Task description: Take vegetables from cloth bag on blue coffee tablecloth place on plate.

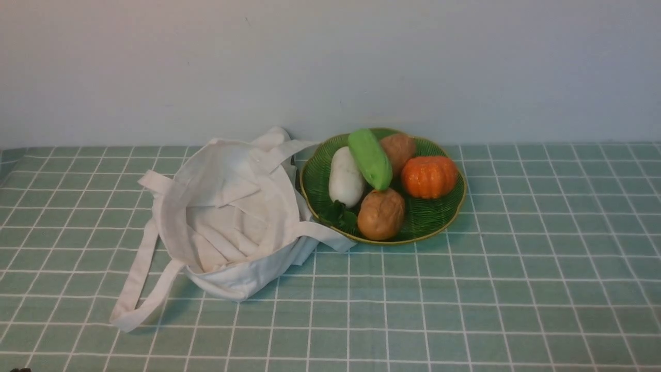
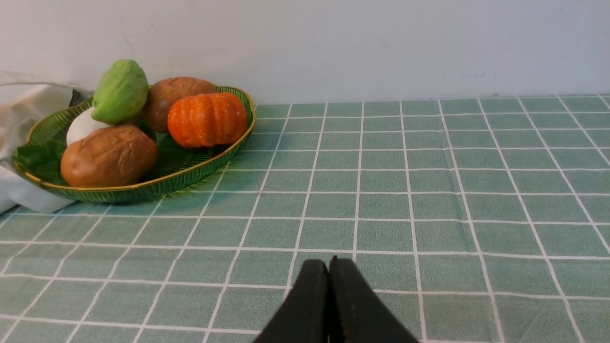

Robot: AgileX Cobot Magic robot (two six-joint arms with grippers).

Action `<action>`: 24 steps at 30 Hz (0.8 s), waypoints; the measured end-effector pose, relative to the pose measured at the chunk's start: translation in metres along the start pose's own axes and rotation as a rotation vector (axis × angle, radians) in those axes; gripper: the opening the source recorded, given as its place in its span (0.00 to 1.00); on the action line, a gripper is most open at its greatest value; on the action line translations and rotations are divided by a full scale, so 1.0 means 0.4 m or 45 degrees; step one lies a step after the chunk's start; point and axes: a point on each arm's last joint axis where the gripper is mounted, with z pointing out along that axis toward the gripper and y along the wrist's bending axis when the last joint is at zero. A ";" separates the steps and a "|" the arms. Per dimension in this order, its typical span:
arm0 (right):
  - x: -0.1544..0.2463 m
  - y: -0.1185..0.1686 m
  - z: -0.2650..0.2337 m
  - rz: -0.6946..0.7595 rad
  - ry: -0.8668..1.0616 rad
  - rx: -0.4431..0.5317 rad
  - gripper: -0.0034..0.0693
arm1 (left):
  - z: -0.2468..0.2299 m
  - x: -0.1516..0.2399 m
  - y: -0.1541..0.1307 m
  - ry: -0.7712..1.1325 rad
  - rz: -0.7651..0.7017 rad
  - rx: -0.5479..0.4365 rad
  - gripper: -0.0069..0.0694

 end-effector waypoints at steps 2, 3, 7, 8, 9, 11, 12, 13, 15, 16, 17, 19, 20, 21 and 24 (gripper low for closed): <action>0.000 0.000 0.000 0.000 0.000 0.000 0.03 | 0.000 0.000 -0.003 0.001 0.010 0.029 0.08; 0.000 0.000 0.000 0.000 0.000 0.000 0.03 | 0.000 0.000 -0.006 0.001 0.018 0.054 0.08; 0.000 0.000 0.000 0.000 0.000 0.000 0.03 | 0.000 0.000 -0.009 0.002 0.033 0.081 0.08; 0.000 0.000 0.000 0.000 0.000 0.000 0.03 | 0.000 0.000 -0.009 0.001 0.034 0.081 0.08; 0.000 0.000 0.000 0.000 0.000 0.000 0.03 | 0.000 0.000 -0.009 0.002 0.035 0.083 0.08; 0.000 0.000 0.000 0.000 0.000 0.000 0.03 | 0.000 0.000 -0.009 0.002 0.036 0.086 0.08; 0.000 0.000 0.000 0.000 0.000 0.000 0.03 | 0.000 0.000 -0.009 0.002 0.036 0.087 0.08; 0.000 0.000 0.000 0.000 0.000 0.000 0.03 | 0.000 0.000 -0.009 0.002 0.036 0.087 0.08; 0.000 0.000 0.000 0.000 0.000 0.000 0.03 | 0.000 0.000 -0.009 0.001 0.039 0.085 0.08; 0.000 0.000 0.000 0.000 0.000 0.000 0.03 | 0.000 0.000 -0.009 0.001 0.039 0.085 0.08; 0.000 0.000 0.000 0.000 0.000 0.000 0.03 | 0.000 0.000 -0.009 0.001 0.039 0.085 0.08; 0.000 0.000 0.000 0.000 0.000 0.000 0.03 | 0.000 0.000 -0.009 0.001 0.040 0.085 0.08; 0.000 0.000 0.000 0.000 0.000 0.000 0.03 | 0.000 0.000 -0.009 0.001 0.040 0.085 0.08; 0.000 0.000 0.000 0.000 0.000 0.000 0.03 | 0.000 0.000 -0.009 0.001 0.040 0.085 0.08; 0.000 0.000 0.000 0.000 0.000 0.000 0.03 | 0.000 0.000 -0.009 0.001 0.040 0.085 0.08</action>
